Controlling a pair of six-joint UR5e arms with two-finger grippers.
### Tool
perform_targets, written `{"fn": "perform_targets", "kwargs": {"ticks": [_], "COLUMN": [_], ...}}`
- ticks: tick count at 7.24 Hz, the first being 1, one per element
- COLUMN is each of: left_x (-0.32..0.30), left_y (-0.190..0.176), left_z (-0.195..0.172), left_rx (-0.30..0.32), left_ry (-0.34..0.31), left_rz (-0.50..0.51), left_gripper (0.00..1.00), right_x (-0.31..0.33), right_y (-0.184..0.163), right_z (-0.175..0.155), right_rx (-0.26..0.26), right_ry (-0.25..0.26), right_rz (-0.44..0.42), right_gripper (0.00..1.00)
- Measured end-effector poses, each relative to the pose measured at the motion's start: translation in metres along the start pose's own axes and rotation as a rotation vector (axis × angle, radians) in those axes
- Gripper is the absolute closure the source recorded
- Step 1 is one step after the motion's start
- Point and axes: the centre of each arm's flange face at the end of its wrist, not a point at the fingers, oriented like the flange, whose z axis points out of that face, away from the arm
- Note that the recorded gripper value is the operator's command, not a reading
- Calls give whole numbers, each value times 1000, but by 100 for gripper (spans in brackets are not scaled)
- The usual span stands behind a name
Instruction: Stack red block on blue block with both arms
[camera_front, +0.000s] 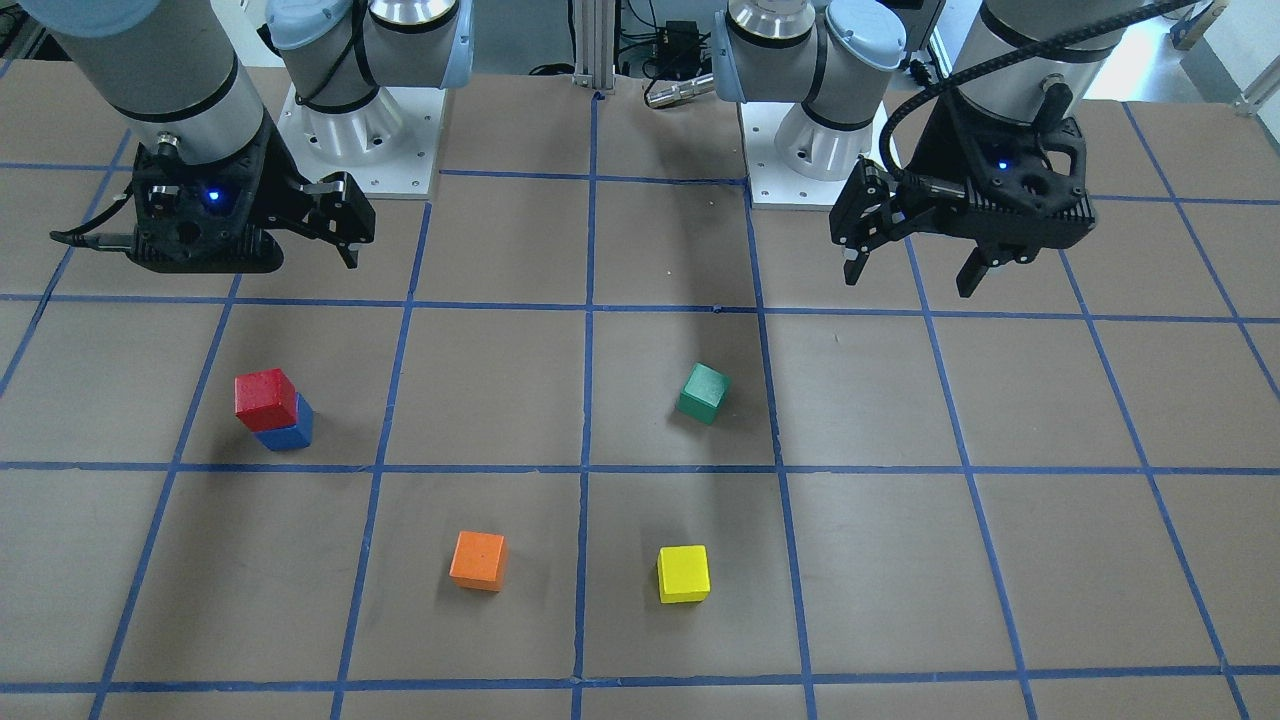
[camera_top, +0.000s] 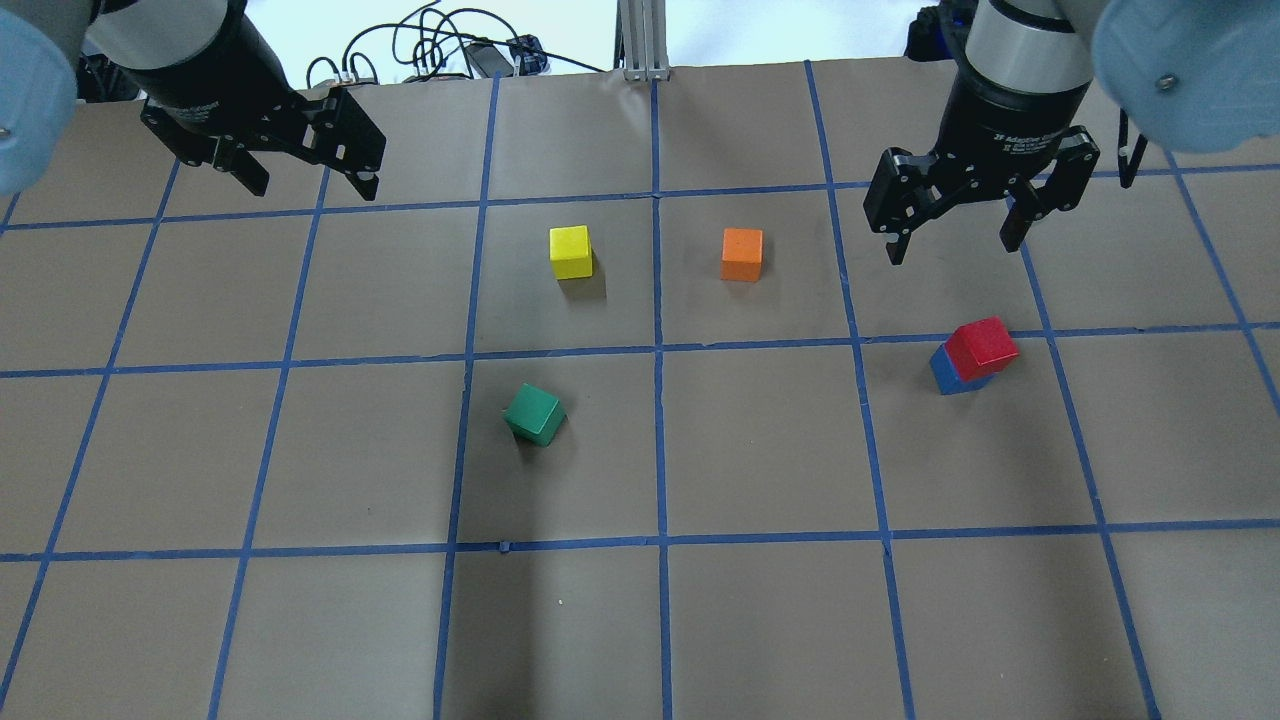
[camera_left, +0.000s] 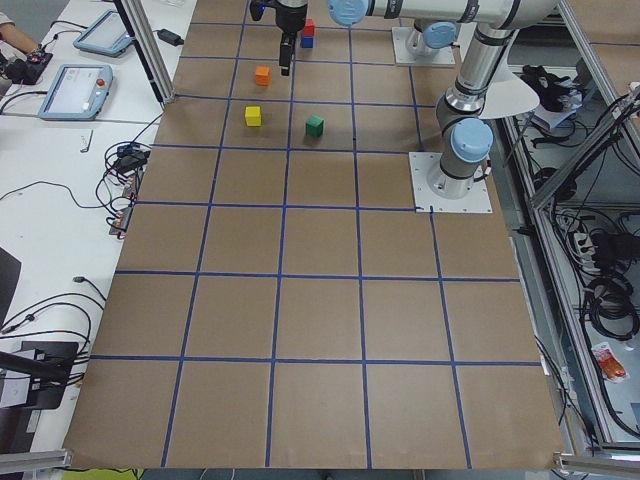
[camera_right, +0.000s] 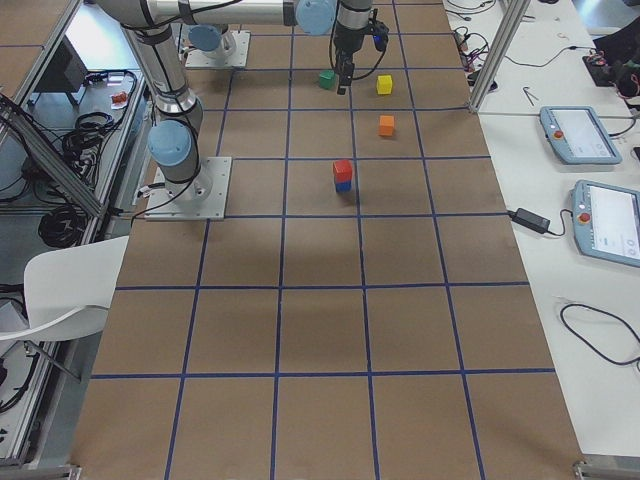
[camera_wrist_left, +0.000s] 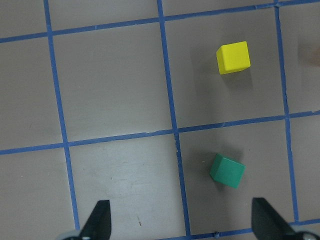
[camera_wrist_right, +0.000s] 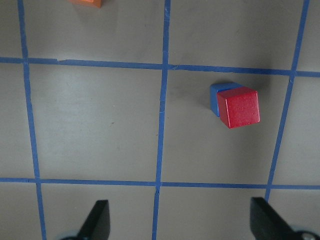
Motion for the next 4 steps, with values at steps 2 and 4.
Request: {"fn": "perform_targets", "kwargs": {"ticks": [2, 4], "left_x": [0, 0], "left_y": [1, 1], "left_z": [1, 1], "left_rx": [-2, -2], "left_ry": [-1, -1], "left_rz": [0, 0], "left_gripper": [0, 0], "right_x": [1, 0], "right_y": [1, 1], "right_z": [-1, -1], "right_rx": [1, 1], "right_ry": [0, -1], "right_rz": [2, 1], "right_gripper": [0, 0]}}
